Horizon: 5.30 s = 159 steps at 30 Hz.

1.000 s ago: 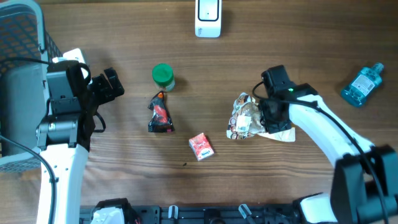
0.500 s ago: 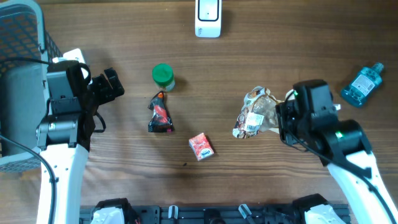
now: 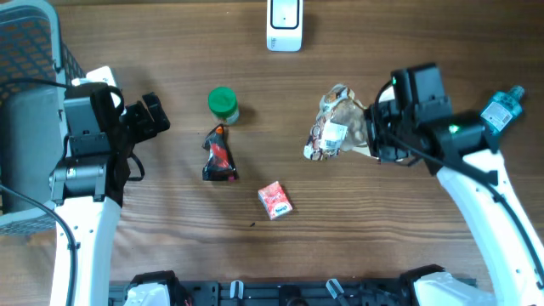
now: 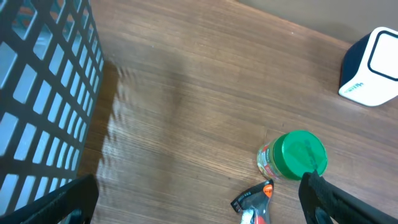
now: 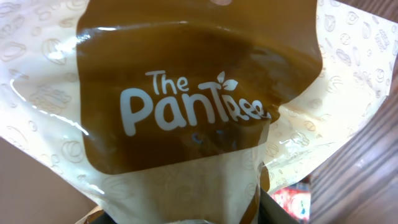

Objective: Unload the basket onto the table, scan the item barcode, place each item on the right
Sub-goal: 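Carry the nut bag up to the white scanner with the right gripper, then hold the PanTree bag over the scanner with the right gripper, then carry the nut bag right and release it near the Listerine bottle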

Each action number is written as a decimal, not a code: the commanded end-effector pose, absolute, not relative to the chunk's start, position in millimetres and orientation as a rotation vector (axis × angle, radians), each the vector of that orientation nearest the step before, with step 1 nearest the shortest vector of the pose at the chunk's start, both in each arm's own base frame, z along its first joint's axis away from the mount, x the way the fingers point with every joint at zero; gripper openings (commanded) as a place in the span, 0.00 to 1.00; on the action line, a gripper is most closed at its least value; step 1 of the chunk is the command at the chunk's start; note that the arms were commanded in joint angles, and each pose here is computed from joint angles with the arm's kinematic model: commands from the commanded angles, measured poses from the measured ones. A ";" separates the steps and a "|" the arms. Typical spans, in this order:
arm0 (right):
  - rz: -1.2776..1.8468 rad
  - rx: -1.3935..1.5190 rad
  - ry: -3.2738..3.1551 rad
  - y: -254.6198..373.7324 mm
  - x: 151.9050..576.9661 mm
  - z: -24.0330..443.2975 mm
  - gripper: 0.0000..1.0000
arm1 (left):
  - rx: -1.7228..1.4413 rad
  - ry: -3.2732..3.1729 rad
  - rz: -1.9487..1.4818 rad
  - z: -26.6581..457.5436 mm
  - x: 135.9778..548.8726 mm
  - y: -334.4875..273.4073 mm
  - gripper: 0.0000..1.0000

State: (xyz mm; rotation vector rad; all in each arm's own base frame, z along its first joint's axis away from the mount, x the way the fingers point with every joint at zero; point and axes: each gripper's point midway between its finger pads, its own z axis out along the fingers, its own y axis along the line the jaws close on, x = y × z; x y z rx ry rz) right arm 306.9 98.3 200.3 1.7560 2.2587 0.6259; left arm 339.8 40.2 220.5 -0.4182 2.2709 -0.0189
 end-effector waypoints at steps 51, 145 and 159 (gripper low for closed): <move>0.993 -0.429 1.512 294.0 527.3 321.9 0.21 | -0.418 2.264 -0.036 222.9 341.9 37.5 1.00; 1.744 -0.177 1.448 205.0 610.5 238.8 0.24 | -0.418 2.264 -0.036 222.9 341.9 37.5 1.00; 1.053 0.246 2.003 179.1 591.4 310.4 0.16 | -0.418 2.264 -0.036 222.9 341.9 37.5 1.00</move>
